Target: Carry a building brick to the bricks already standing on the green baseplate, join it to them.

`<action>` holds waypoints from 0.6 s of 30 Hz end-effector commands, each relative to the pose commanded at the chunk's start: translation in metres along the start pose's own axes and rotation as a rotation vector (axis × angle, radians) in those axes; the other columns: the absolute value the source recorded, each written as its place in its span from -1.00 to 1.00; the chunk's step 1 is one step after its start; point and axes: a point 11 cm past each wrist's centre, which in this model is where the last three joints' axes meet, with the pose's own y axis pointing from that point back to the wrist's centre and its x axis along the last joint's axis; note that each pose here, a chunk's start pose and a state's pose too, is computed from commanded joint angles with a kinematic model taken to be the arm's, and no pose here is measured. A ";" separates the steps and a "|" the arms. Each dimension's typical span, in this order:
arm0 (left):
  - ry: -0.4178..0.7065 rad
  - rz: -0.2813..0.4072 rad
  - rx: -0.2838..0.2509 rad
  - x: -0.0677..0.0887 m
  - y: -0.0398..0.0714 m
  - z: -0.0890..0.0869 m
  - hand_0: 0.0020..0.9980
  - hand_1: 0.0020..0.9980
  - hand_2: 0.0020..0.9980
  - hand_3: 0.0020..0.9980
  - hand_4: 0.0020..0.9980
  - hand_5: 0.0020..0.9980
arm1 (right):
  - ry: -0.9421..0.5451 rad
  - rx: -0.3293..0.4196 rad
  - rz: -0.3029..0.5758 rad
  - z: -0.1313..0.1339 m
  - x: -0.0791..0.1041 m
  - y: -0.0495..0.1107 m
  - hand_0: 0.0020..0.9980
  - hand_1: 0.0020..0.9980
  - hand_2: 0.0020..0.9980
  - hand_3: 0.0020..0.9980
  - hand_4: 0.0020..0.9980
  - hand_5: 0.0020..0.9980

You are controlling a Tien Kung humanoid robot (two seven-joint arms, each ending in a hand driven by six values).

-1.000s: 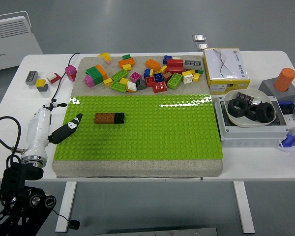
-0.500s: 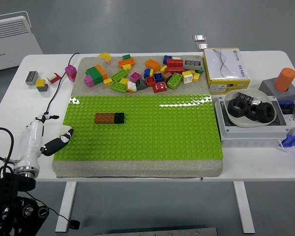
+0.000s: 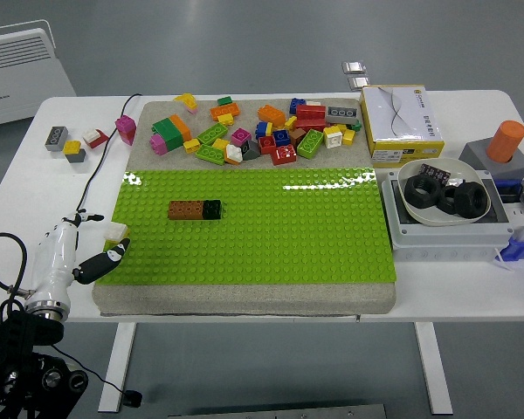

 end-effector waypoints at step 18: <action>0.046 0.014 -0.021 -0.003 -0.002 0.008 0.87 0.77 0.80 0.48 0.69 -0.22 | -0.028 0.004 0.029 -0.008 0.014 0.000 0.04 0.40 0.65 0.67 0.80 0.97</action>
